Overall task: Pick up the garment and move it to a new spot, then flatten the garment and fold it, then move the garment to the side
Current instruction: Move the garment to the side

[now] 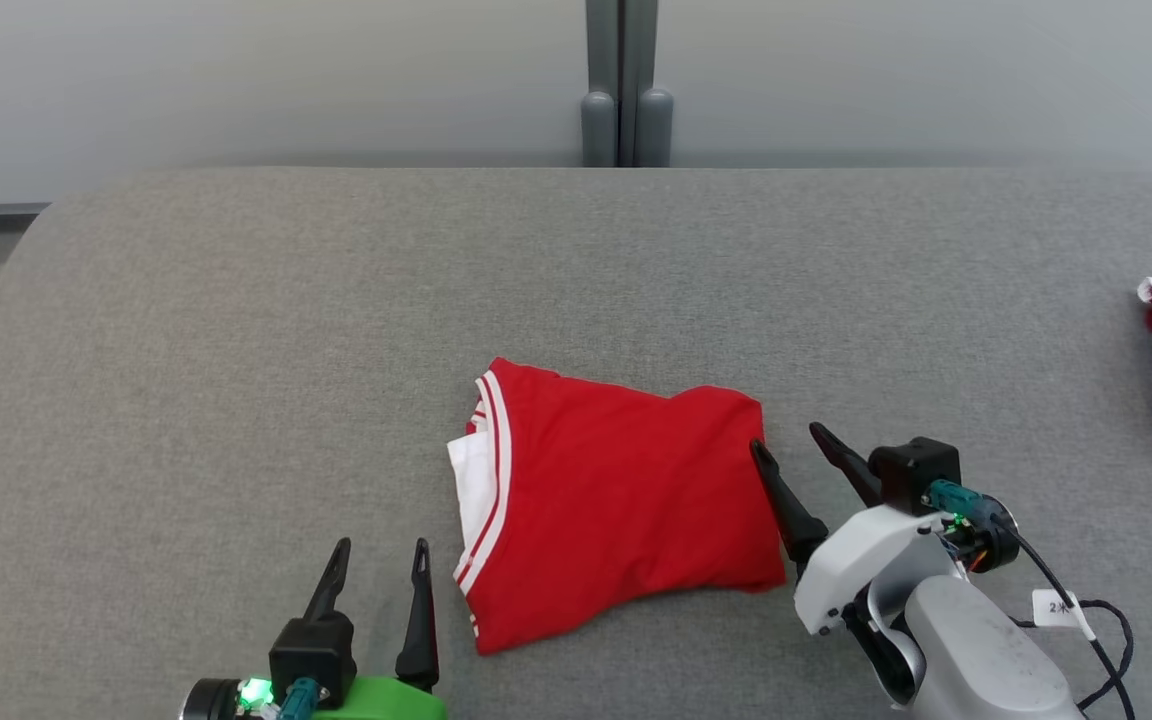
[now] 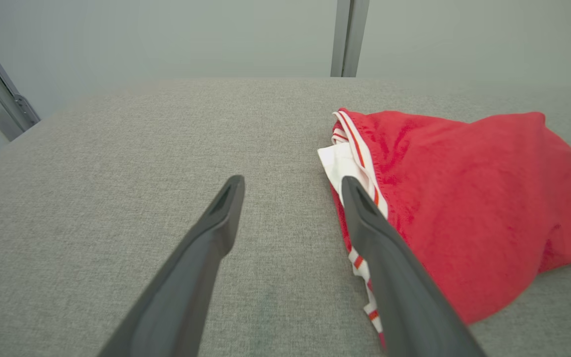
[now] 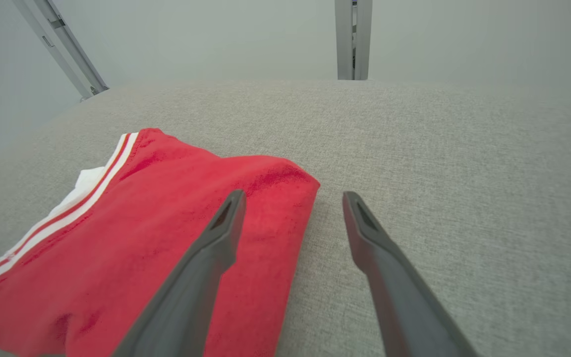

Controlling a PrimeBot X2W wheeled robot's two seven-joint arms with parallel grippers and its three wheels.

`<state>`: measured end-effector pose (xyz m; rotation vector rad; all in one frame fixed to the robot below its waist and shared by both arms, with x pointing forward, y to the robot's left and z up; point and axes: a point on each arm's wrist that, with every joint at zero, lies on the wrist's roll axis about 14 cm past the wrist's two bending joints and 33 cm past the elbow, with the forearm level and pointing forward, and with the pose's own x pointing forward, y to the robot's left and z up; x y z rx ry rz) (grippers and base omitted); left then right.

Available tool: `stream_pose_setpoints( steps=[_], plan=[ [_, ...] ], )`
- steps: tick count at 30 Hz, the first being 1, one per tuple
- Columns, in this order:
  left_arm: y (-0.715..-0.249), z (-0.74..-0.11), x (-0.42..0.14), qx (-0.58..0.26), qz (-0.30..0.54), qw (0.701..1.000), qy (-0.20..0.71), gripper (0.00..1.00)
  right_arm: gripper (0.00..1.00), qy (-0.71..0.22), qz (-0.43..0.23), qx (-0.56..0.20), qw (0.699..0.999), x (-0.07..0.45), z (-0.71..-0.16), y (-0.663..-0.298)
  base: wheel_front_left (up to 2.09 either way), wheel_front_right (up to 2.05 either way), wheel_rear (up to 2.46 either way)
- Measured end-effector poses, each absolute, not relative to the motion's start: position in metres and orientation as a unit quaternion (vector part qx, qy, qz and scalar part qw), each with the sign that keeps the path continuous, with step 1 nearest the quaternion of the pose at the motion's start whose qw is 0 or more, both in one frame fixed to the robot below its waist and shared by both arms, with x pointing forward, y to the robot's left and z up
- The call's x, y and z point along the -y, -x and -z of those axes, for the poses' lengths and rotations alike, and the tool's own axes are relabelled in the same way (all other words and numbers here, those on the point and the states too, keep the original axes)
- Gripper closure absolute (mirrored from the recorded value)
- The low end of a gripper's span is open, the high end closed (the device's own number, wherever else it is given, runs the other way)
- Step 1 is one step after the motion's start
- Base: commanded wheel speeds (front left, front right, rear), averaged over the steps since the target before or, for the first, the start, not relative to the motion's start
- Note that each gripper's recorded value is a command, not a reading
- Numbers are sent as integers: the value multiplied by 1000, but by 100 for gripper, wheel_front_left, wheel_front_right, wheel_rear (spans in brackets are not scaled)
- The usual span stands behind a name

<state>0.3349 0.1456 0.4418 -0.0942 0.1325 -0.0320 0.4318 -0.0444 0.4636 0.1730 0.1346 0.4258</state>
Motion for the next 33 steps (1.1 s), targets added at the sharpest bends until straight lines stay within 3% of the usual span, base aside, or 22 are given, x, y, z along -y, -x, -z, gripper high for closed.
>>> stream_pose_setpoints(
  steps=[6,7,8,19,33],
  plan=[
    [-327,-437,-160,-74,-9,996,46,0,0,-53,-236,-167,956,26,-410,-426,0,0,0],
    [-325,-436,-163,-75,-13,996,46,0,52,-49,-241,-182,952,22,-403,-424,0,0,0],
    [-324,-436,-165,-76,-17,996,47,0,98,-52,-242,-191,950,20,-399,-424,0,0,0],
    [-335,-438,-156,-73,1,996,49,0,100,-76,-184,-191,961,50,-394,-439,0,0,0],
    [-375,-455,-45,-50,178,981,61,0,100,-83,-33,-159,983,169,-403,-402,0,0,0]
  ],
)
